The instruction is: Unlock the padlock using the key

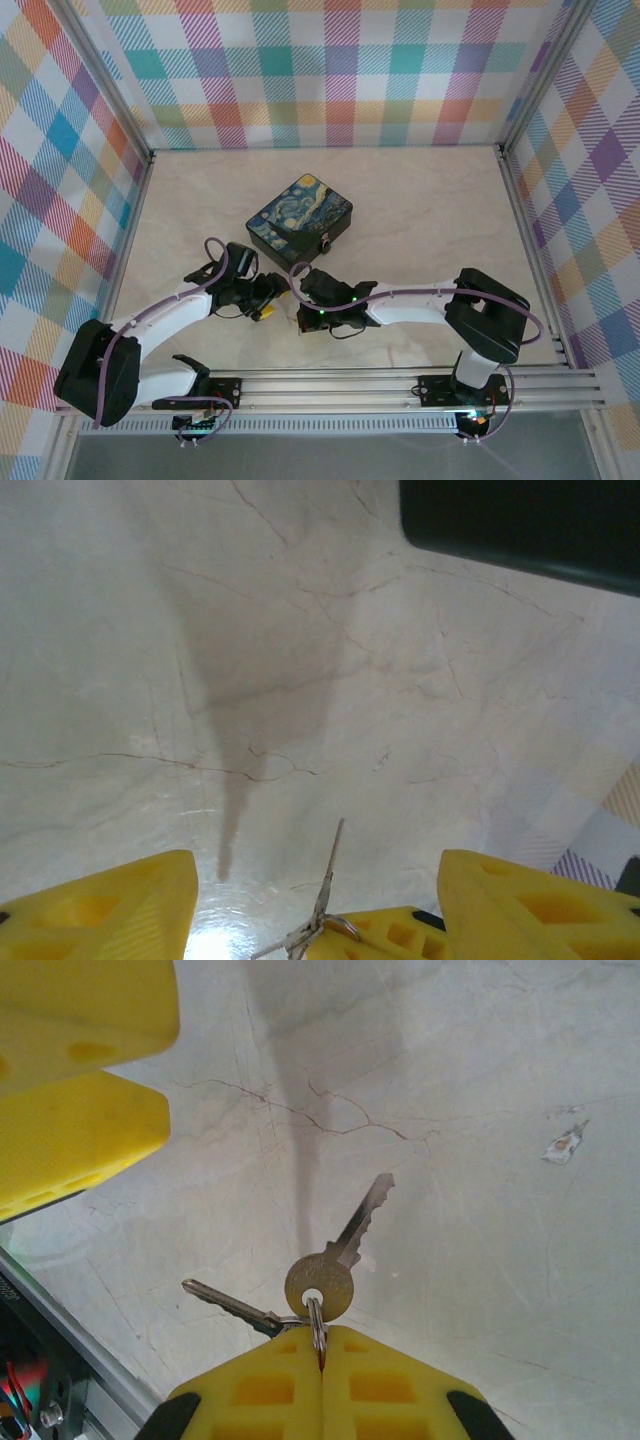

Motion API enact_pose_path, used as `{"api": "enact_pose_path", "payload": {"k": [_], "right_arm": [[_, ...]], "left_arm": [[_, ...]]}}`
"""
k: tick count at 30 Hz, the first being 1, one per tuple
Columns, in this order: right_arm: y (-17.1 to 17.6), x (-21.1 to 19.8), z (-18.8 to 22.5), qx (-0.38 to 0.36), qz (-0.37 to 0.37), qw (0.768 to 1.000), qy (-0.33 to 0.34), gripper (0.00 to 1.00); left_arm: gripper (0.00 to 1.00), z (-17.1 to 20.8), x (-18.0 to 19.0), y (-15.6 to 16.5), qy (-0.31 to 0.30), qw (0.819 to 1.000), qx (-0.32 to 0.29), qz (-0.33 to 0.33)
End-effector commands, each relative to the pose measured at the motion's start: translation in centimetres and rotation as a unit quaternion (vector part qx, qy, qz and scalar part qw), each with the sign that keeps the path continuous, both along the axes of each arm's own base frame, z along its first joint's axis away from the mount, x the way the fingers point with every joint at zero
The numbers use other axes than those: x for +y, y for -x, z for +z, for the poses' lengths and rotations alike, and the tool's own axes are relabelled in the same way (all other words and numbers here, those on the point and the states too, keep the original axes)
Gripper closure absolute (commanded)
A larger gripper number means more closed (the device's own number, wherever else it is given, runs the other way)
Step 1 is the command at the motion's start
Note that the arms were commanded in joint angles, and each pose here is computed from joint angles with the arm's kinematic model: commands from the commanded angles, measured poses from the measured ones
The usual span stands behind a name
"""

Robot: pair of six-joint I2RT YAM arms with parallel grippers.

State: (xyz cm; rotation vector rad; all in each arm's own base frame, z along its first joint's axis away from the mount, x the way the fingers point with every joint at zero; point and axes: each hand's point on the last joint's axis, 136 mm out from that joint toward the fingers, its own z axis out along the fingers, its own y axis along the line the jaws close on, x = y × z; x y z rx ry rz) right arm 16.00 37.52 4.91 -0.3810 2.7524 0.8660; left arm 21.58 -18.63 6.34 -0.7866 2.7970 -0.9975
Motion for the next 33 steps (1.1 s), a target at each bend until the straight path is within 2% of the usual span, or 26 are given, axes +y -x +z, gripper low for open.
{"api": "enact_pose_path", "payload": {"k": [1,4,9,13,17,26,33], "right_arm": [[-0.6,-0.1,1.3,0.006,-0.006,1.000,-0.017,1.00],[-0.8,-0.2,1.5,0.019,-0.008,0.999,-0.027,1.00],[-1.4,-0.5,2.6,0.030,-0.009,0.998,-0.047,1.00],[-1.7,-1.1,2.2,0.039,-0.010,0.999,-0.031,1.00],[-1.6,-1.3,2.0,0.050,-0.009,0.998,-0.038,1.00],[-1.0,-4.2,-1.6,0.091,-0.035,0.995,0.006,1.00],[-0.9,-5.9,-2.4,0.096,-0.048,0.994,0.025,0.81]], "left_arm": [[0.46,0.3,-0.8,0.8,0.025,1.000,0.001,-0.014],[0.53,0.9,-1.4,0.4,0.040,0.999,-0.016,-0.025],[0.53,1.7,-2.1,0.3,0.046,0.996,-0.043,-0.069],[0.53,1.4,-1.9,0.1,0.033,0.995,-0.050,-0.078],[0.53,1.6,-2.4,-0.3,0.046,0.993,-0.066,-0.088],[0.50,1.3,-0.4,-0.4,-0.005,0.995,-0.055,-0.084],[0.48,2.2,0.1,-1.0,-0.023,0.994,-0.064,-0.087]]}}
